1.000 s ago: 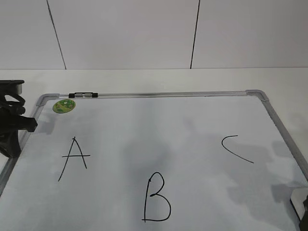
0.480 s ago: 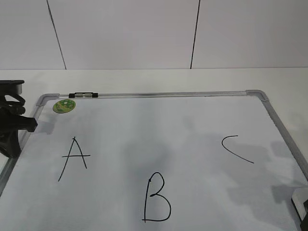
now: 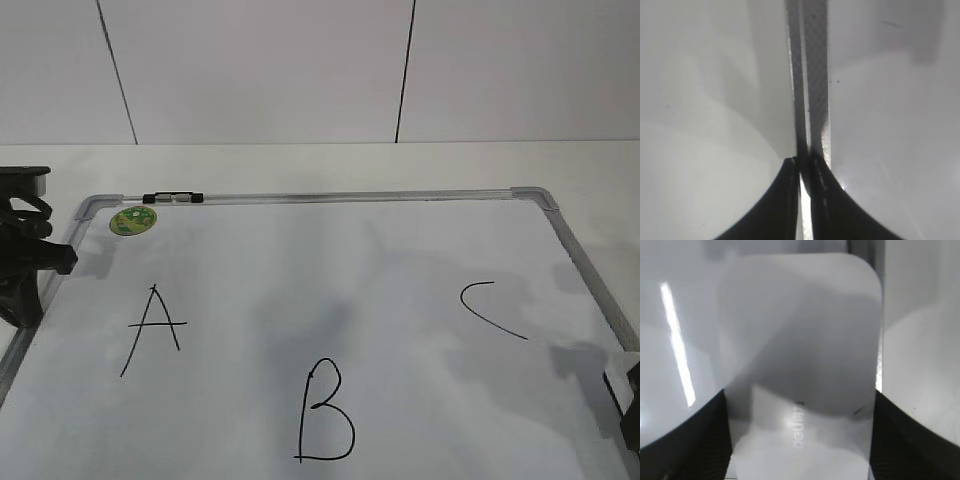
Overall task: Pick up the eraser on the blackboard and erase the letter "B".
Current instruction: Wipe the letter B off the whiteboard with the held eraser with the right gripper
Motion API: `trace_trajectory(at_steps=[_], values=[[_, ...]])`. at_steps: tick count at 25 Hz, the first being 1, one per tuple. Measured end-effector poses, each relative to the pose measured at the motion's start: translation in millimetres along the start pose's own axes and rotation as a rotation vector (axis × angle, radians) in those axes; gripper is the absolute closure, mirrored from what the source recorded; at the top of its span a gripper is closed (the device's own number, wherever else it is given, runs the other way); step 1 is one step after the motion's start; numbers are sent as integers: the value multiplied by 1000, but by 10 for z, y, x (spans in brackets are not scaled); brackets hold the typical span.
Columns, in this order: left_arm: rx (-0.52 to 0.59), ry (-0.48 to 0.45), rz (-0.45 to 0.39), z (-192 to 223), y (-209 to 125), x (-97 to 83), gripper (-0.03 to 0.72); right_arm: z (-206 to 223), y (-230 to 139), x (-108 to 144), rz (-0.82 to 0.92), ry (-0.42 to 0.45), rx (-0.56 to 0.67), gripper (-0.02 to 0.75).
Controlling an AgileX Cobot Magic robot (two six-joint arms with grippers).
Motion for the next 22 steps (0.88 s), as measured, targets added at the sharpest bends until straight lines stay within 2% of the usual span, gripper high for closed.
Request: trace_trajectory(at_steps=[8, 12, 14, 22], values=[[2, 0, 0, -1, -3, 0, 668, -232, 211, 113, -40, 11, -33, 190], [1, 0, 0, -5, 1, -1, 668, -349, 346, 358, -102, 26, -74, 191], [1, 0, 0, -5, 1, -1, 668, -362, 386, 569, -147, 40, -67, 191], [4, 1, 0, -5, -4, 0, 667, -60, 587, 1126, -273, 31, 50, 191]])
Point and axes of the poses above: a point on each arm's last joint axis where the gripper is mounted, z pointing out along that axis toward the gripper, x along the wrist's bending axis when the last joint is at zero, y = z × x, the point moved 10 cm from there along z, pointing out along that axis toward the gripper, and after that the axes turned 7 degrees about -z, right-handed, at the moved point
